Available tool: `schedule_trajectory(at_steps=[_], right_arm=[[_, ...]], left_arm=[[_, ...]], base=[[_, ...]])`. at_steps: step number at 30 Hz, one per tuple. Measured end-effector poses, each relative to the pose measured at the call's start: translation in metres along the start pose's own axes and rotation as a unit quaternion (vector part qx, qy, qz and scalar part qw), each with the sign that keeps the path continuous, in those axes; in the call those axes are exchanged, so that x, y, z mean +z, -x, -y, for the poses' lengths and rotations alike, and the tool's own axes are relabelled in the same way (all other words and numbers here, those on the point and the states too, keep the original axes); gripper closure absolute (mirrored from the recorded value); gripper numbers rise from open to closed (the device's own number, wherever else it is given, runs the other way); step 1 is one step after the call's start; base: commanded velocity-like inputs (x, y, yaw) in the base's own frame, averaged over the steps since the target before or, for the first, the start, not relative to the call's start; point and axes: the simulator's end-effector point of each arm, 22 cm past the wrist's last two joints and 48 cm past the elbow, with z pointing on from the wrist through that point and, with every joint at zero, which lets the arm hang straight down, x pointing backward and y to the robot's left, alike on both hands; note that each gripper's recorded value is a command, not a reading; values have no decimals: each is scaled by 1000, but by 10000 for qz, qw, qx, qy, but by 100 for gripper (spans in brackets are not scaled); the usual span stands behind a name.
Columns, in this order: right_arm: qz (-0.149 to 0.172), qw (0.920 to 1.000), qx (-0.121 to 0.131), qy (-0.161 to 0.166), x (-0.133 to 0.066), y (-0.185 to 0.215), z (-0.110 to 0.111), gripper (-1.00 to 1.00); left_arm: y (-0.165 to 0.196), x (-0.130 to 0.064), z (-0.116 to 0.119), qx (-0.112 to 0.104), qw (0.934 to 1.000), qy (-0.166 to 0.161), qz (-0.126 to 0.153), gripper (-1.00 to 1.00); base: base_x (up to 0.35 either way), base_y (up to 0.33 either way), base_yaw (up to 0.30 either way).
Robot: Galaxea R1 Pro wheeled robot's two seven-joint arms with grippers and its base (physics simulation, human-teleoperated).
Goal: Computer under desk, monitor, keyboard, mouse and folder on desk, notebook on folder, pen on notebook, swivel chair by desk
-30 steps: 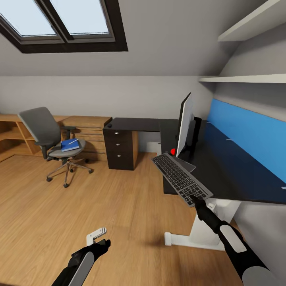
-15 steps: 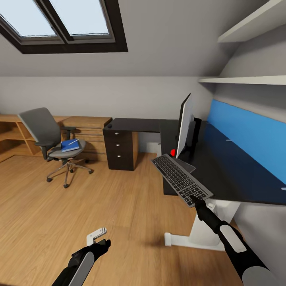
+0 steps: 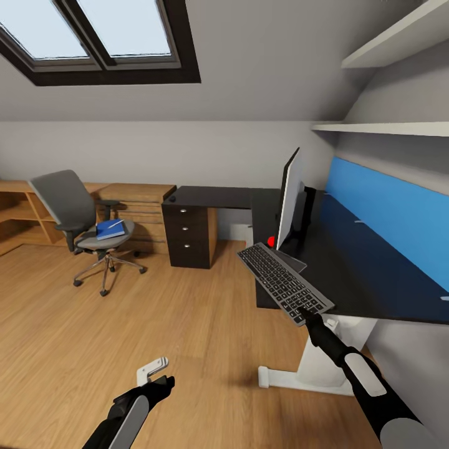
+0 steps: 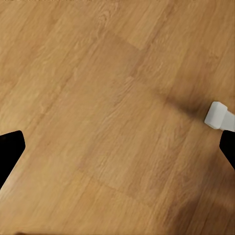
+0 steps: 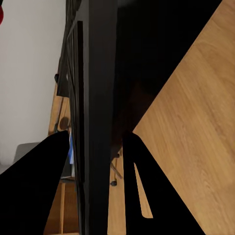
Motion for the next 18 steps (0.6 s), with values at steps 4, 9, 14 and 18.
schedule_trajectory(at_steps=[4,9,14,18], right_arm=[[-3,10000,1,0,0,0,0,100],[-9,10000,-8,-5,0,0,1,100],[-10,10000,-11,-4,0,0,0,100],[-11,10000,-12,-7,0,0,1,100]], left_arm=[[0,0,0,-4,10000,-4,4,-100],[0,0,0,-1,10000,-5,-3,-100],[0,0,0,-1,10000,-3,-1,-100],[0,0,0,-2,10000,-1,-4,-100]], base=[[-25,0,0],[-227,0,0],[-78,0,0],[-261,0,0]])
